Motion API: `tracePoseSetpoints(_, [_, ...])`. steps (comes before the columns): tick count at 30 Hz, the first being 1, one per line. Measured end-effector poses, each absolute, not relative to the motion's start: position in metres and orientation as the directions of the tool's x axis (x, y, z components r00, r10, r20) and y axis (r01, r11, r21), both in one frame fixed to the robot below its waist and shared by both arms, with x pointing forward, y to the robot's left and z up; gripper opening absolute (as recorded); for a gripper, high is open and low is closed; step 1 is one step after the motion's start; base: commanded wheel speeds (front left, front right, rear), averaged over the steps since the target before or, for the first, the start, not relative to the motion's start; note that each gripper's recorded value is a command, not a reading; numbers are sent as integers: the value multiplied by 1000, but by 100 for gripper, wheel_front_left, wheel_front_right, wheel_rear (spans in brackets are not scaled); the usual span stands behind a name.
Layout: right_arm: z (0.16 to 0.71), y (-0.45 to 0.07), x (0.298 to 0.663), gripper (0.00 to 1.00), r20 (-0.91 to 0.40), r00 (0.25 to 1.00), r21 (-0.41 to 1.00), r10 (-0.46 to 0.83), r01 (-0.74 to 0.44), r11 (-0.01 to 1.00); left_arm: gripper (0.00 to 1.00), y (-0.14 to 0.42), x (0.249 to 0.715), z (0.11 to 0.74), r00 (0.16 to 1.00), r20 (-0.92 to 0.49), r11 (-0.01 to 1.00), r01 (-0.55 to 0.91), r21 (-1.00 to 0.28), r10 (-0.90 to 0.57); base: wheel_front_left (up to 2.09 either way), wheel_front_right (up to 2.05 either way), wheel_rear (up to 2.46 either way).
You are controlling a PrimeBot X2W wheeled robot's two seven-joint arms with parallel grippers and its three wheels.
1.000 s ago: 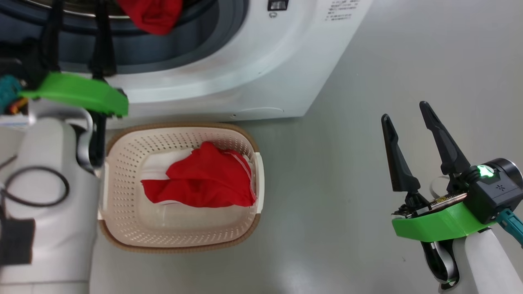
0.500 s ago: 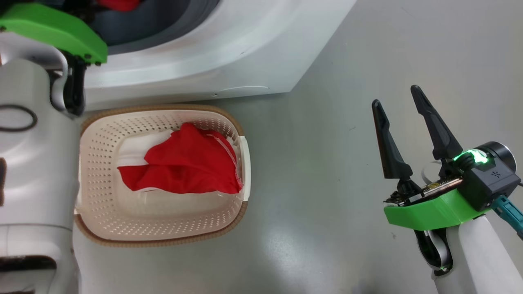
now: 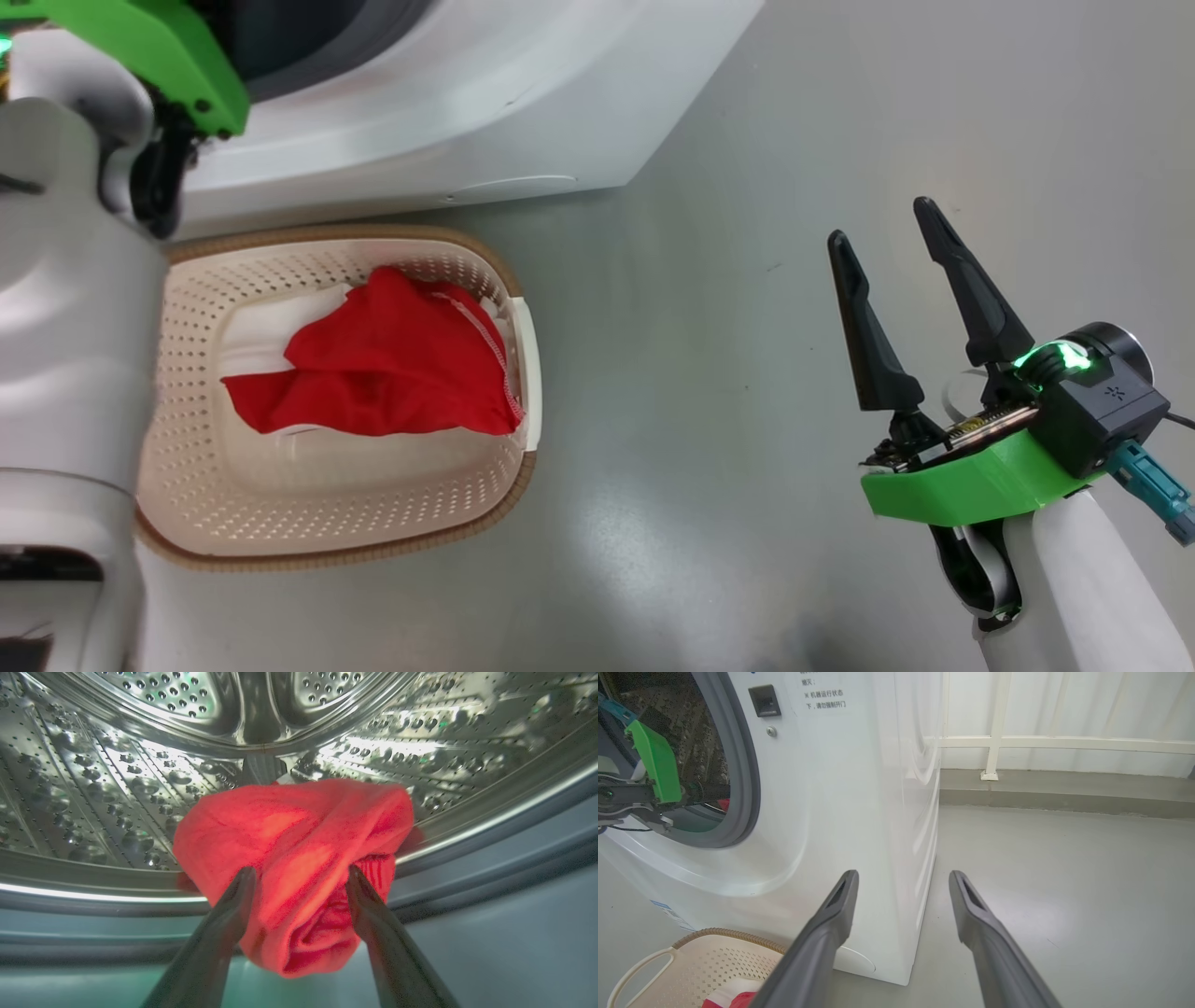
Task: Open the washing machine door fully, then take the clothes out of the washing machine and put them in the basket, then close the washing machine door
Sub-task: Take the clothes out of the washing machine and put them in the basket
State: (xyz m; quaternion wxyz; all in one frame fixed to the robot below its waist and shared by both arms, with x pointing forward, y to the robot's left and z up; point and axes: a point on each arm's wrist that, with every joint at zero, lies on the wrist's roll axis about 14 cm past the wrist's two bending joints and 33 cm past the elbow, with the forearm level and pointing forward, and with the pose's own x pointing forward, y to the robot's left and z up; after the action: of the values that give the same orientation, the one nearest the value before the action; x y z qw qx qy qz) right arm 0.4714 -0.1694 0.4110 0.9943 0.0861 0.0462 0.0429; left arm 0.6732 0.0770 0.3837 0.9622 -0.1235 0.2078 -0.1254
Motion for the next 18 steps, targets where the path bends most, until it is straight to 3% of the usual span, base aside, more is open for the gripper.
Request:
tracePoseSetpoints(6, [409, -173, 472, 100, -91, 992, 176, 84, -67, 982, 100, 85, 672, 365, 845, -453, 953, 200, -225, -284, 0, 0, 0])
tracePoseSetpoints(7, [411, -173, 473, 100, -85, 993, 179, 85, -68, 982, 89, 84, 672, 364, 839, -463, 954, 204, -220, -286, 0, 0, 0])
tracePoseSetpoints(8, [412, -173, 473, 100, -84, 993, 181, 86, -70, 981, 49, 83, 672, 363, 836, -468, 954, 204, -219, -286, 0, 0, 0])
tracePoseSetpoints(9, [411, -172, 473, 100, -85, 992, 181, 88, -71, 981, 35, 83, 670, 361, 830, -478, 954, 204, -218, -286, 0, 0, 0])
tracePoseSetpoints(10, [412, -171, 472, 100, -85, 992, 181, 90, -73, 981, 0, 82, 669, 358, 822, -492, 955, 204, -216, -287, 0, 0, 0])
tracePoseSetpoints(15, [412, -173, 471, 100, -86, 993, 186, 86, -68, 980, 0, 83, 668, 353, 802, -525, 957, 205, -205, -285, 0, 0, 0])
tracePoseSetpoints(18, [411, -172, 472, 100, -88, 992, 188, 88, -70, 980, 0, 84, 673, 362, 832, -479, 959, 221, -175, -279, 0, 0, 0])
